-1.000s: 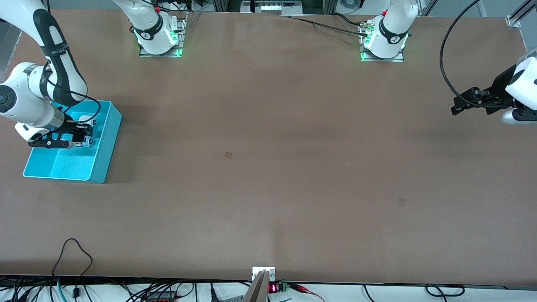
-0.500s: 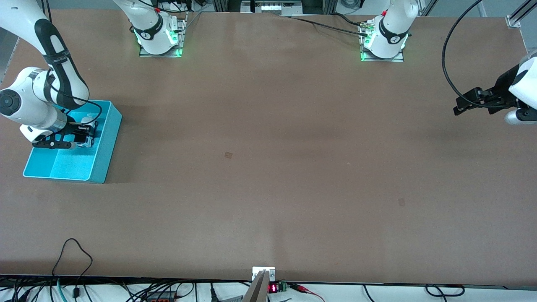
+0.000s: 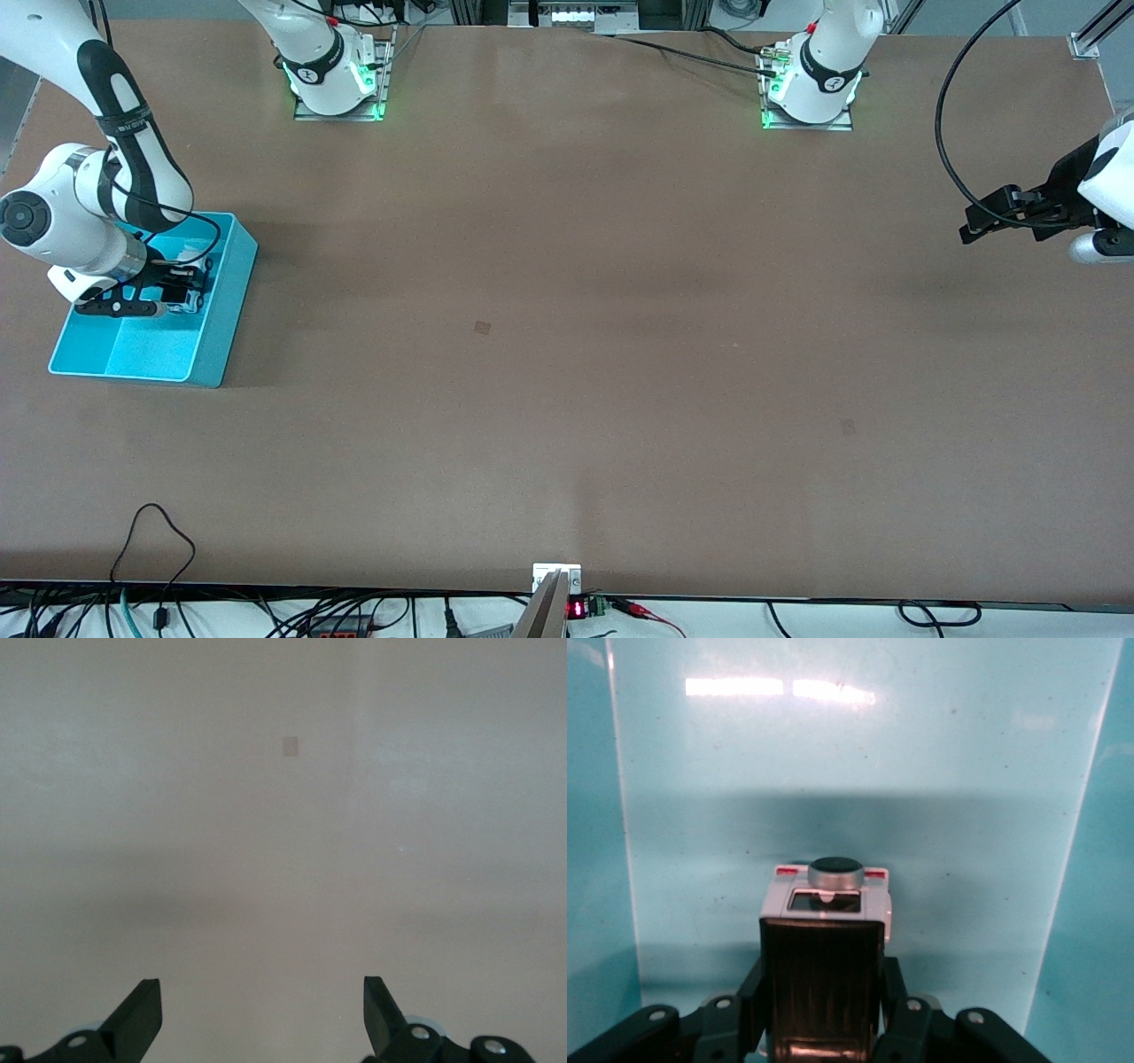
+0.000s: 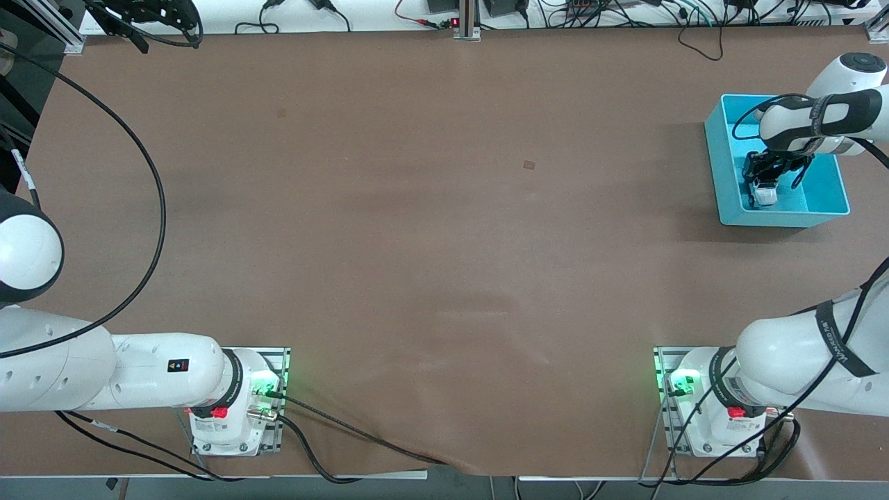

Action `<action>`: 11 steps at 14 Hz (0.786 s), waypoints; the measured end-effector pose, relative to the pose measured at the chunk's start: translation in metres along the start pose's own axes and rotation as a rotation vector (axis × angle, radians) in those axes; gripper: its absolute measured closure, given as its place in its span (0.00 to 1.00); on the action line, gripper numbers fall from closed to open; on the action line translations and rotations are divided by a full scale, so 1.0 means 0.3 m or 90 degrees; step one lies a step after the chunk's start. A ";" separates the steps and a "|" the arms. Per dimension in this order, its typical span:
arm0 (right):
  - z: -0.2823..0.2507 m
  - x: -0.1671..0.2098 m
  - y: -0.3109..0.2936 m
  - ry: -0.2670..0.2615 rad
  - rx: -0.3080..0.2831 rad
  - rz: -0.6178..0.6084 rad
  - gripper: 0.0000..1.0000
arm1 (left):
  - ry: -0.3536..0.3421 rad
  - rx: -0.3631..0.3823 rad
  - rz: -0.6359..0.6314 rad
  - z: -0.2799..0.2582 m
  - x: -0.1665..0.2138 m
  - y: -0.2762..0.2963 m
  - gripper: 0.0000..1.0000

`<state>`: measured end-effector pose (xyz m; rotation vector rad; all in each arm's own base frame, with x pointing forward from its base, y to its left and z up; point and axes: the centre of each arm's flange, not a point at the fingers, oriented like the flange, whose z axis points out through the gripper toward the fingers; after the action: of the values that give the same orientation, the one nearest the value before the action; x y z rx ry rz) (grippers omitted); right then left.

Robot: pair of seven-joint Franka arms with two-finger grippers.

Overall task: Wind and store white jeep toy
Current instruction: 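Lower the held jeep into the turquoise bin with the right gripper, then open the right gripper to release the jeep in the bin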

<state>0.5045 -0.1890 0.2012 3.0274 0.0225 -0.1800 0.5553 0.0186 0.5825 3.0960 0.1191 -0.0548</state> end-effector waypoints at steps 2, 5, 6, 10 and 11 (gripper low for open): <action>0.003 0.003 -0.011 -0.001 0.001 -0.004 0.30 | 0.000 0.000 -0.001 0.000 0.000 -0.004 0.00; 0.002 0.007 -0.014 0.001 0.001 -0.005 0.02 | 0.000 0.000 -0.002 0.000 0.000 -0.006 0.00; -0.002 0.011 -0.015 0.003 0.001 -0.006 0.00 | 0.000 0.000 -0.002 0.000 0.000 -0.006 0.00; -0.084 0.034 -0.017 0.030 -0.005 -0.009 0.00 | 0.002 0.000 0.000 -0.003 0.000 0.001 0.00; -0.116 0.031 -0.013 0.031 -0.006 -0.007 0.00 | 0.003 0.000 0.001 -0.004 -0.001 0.004 0.00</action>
<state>0.5178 -0.1813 0.2341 3.0219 0.0446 -0.1074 0.5553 0.0176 0.5838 3.0963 0.1163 -0.0482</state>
